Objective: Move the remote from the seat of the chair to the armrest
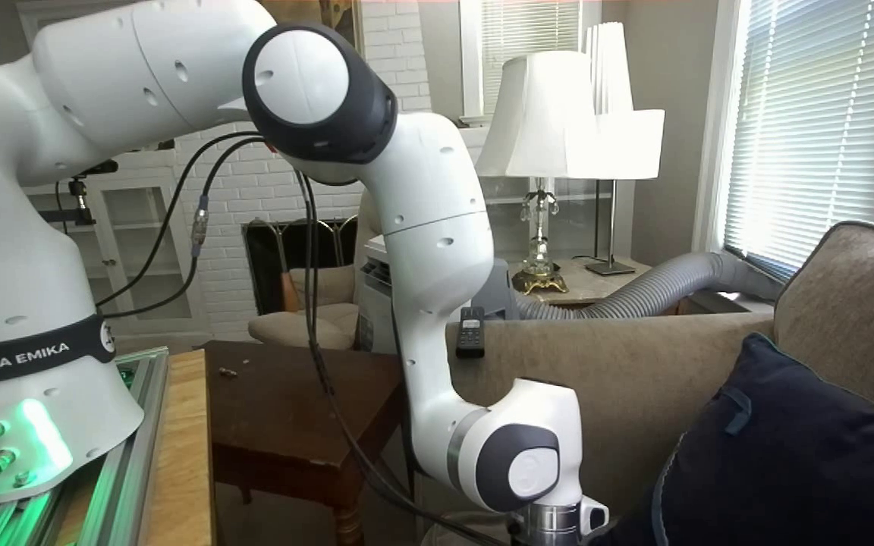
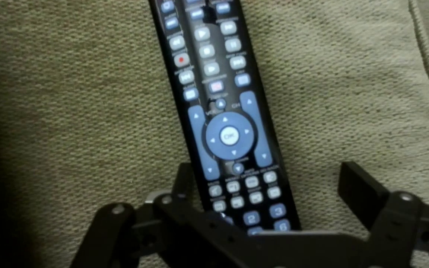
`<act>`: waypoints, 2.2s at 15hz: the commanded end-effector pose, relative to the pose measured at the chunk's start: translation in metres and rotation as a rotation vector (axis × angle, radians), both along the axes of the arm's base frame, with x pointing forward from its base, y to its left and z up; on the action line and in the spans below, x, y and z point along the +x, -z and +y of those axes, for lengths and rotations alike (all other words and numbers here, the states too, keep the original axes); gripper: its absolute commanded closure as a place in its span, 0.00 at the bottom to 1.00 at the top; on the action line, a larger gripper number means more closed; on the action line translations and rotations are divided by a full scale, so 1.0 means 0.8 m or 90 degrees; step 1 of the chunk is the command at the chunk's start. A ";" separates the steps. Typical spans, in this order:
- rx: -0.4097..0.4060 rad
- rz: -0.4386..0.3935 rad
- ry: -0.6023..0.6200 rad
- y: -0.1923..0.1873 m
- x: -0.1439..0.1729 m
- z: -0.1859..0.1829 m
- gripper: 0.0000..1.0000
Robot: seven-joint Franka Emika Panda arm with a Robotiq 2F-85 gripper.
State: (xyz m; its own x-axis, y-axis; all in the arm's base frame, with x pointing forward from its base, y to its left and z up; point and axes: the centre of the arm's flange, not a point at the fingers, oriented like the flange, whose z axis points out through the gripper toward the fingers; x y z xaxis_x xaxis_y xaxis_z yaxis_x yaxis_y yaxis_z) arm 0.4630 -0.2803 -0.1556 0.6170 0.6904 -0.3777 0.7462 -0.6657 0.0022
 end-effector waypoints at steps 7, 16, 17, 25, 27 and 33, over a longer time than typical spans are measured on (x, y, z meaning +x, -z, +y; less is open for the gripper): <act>0.005 -0.033 0.046 -0.004 0.011 -0.005 0.67; -0.006 -0.091 0.123 -0.101 0.013 -0.002 0.69; -0.004 -0.091 0.121 -0.113 0.012 0.002 0.69; 0.007 -0.127 0.080 -0.198 0.021 0.076 0.69; 0.019 -0.149 0.072 -0.226 0.027 0.096 0.69; 0.044 -0.186 0.055 -0.262 0.063 0.122 0.69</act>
State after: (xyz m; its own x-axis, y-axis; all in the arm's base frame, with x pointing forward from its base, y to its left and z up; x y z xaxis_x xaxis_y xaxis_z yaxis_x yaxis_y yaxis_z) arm 0.5137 -0.1826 0.0545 0.7497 0.6490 -0.1295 0.6617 -0.7323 0.1609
